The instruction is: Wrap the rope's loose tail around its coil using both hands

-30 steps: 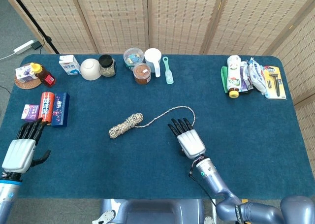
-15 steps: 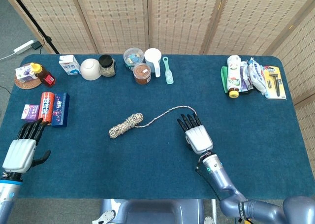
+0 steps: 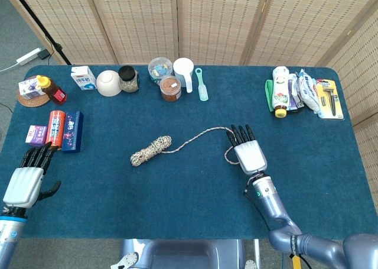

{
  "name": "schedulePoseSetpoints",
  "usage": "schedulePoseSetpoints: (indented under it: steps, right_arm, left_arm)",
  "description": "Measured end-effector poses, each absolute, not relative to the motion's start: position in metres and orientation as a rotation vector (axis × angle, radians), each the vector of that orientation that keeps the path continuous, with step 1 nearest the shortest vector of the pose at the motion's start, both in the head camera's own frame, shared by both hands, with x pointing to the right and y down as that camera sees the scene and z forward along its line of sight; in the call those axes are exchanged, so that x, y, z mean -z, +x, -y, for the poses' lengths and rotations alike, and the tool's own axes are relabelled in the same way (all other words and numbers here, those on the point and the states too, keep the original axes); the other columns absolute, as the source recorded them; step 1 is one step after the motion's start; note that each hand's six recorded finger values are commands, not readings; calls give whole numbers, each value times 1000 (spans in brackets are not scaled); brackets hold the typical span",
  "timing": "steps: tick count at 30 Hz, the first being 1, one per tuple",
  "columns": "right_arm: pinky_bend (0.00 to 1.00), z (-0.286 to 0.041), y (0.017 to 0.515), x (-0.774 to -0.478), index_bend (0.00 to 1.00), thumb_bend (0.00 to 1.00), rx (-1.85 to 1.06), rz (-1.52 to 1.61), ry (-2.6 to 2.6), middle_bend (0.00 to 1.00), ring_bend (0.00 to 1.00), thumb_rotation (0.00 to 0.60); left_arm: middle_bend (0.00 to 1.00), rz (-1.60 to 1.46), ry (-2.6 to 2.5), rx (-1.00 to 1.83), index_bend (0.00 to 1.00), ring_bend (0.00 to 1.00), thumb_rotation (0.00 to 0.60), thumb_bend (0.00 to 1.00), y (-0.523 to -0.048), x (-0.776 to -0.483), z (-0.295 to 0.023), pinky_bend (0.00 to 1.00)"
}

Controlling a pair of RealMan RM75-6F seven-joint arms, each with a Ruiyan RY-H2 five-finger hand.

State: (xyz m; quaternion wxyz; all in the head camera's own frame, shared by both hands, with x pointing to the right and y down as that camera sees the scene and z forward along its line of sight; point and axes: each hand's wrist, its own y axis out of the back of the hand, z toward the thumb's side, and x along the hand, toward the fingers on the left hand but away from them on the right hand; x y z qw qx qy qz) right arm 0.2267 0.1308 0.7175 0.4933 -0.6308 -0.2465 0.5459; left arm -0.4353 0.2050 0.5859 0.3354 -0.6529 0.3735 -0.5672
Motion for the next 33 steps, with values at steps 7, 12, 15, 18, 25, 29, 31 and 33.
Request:
schedulePoseSetpoints:
  steps: [7, 12, 15, 18, 25, 29, 31, 33]
  right_arm:
    - [0, -123, 228, -710, 0, 0, -1326, 630, -1534, 0, 0, 600]
    - [0, -128, 223, -707, 32, 0, -1340, 674, -1644, 0, 0, 600]
    - [0, -131, 221, -705, 123, 0, -1364, 698, -1734, 0, 0, 600]
    - [0, -131, 225, -704, 170, 0, -1402, 706, -1788, 0, 0, 600]
    - [0, -131, 235, -708, 181, 0, -1473, 706, -1803, 0, 0, 600]
    - [0, -133, 237, -708, 221, 0, -1489, 719, -1815, 0, 0, 600]
    - [0, -135, 236, -706, 256, 0, -1493, 734, -1827, 0, 0, 600]
    - [0, -138, 235, -704, 286, 0, -1498, 752, -1840, 0, 0, 600]
  left_arm:
    - [0, -974, -1706, 1478, 0, 0, 600, 285, -435, -586, -205, 22]
    - [0, -977, -1706, 1478, 0, 0, 600, 285, -436, -585, -205, 22]
    - [0, -976, -1708, 1477, 0, 0, 600, 285, -436, -585, -205, 22]
    - [0, -975, -1709, 1476, 0, 0, 600, 284, -435, -585, -205, 22]
    - [0, -976, -1710, 1478, 0, 0, 600, 285, -436, -585, -205, 22]
    - [0, -974, -1712, 1479, 0, 0, 600, 285, -435, -586, -205, 22]
    - [0, -972, -1712, 1480, 0, 0, 600, 285, -435, -586, -205, 22]
    - [0, -969, -1714, 1481, 0, 0, 600, 285, -435, -587, -206, 22]
